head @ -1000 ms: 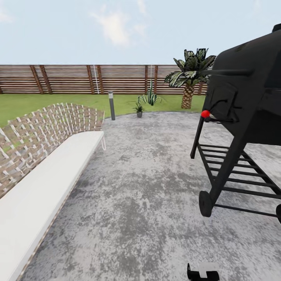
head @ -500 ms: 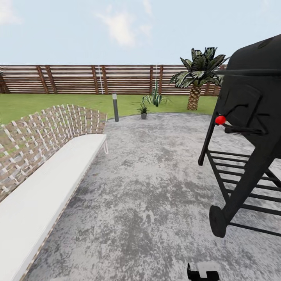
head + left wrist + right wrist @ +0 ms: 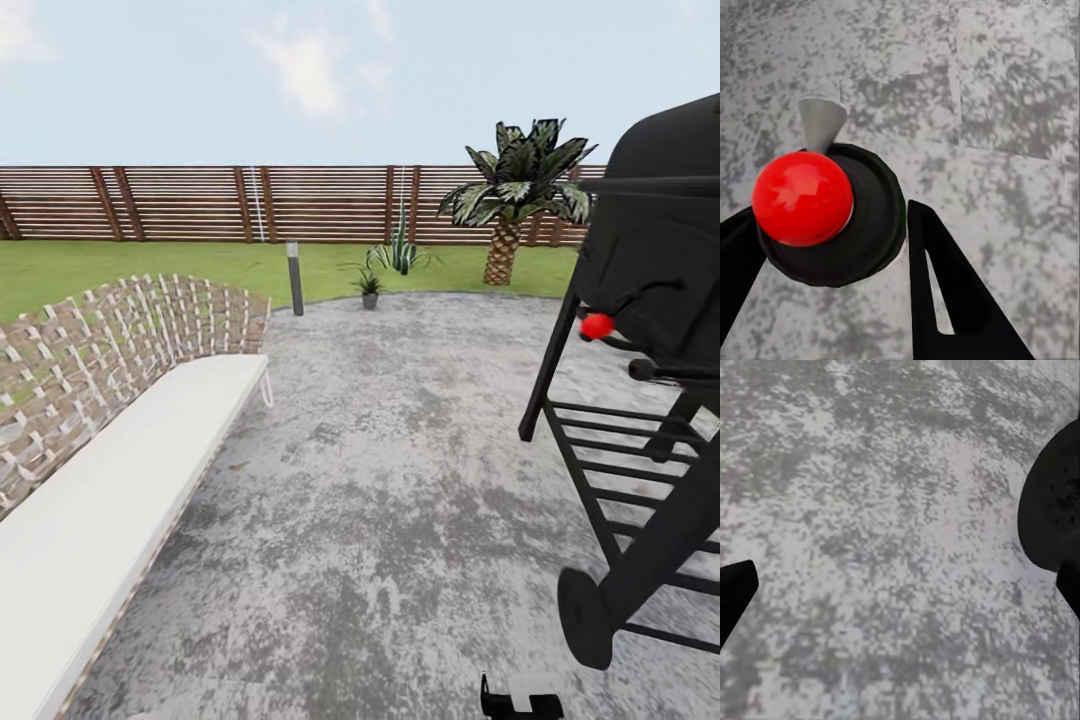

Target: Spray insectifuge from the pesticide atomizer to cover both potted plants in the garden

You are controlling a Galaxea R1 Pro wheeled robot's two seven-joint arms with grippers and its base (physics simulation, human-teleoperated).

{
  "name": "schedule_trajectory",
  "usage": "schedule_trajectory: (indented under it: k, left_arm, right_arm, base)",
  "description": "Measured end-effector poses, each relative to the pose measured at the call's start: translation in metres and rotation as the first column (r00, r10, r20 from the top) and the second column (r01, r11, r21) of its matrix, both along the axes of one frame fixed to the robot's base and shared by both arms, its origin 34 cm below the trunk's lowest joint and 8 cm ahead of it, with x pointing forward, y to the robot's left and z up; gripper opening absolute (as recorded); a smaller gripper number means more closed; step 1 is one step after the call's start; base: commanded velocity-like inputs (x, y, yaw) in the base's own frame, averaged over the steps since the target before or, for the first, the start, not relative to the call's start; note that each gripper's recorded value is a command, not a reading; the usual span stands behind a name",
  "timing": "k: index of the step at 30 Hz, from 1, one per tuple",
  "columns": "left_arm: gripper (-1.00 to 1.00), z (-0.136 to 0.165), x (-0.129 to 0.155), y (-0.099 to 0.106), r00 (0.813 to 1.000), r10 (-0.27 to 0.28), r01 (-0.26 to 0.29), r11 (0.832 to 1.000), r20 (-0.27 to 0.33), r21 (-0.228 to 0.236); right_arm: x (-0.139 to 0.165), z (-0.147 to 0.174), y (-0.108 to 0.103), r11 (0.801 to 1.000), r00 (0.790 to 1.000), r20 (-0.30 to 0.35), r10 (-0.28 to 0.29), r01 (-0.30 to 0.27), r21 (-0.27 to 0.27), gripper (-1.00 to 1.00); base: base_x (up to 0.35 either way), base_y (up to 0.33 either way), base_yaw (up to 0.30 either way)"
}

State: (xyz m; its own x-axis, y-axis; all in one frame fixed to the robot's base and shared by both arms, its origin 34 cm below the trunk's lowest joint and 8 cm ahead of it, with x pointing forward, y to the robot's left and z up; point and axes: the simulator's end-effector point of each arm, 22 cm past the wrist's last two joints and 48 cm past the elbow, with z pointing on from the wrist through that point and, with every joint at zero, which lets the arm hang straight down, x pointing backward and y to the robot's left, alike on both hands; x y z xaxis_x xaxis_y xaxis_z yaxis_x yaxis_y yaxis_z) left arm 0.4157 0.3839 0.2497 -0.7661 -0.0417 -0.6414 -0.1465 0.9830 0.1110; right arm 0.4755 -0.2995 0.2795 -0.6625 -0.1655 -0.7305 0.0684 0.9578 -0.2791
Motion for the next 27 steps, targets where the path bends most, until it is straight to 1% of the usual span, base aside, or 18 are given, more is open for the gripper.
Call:
schedule_trajectory:
  k: [27]
  left_arm:
    - [-1.0,0.0001,0.0004,0.0,1.0,0.0,0.0,1.0,0.001,0.0]
  right_arm:
    - [0.0003,0.0003,-0.0004,1.0,1.0,0.001,-0.001,0.001,-0.001,1.0]
  base:
    - [0.337,0.0,0.0]
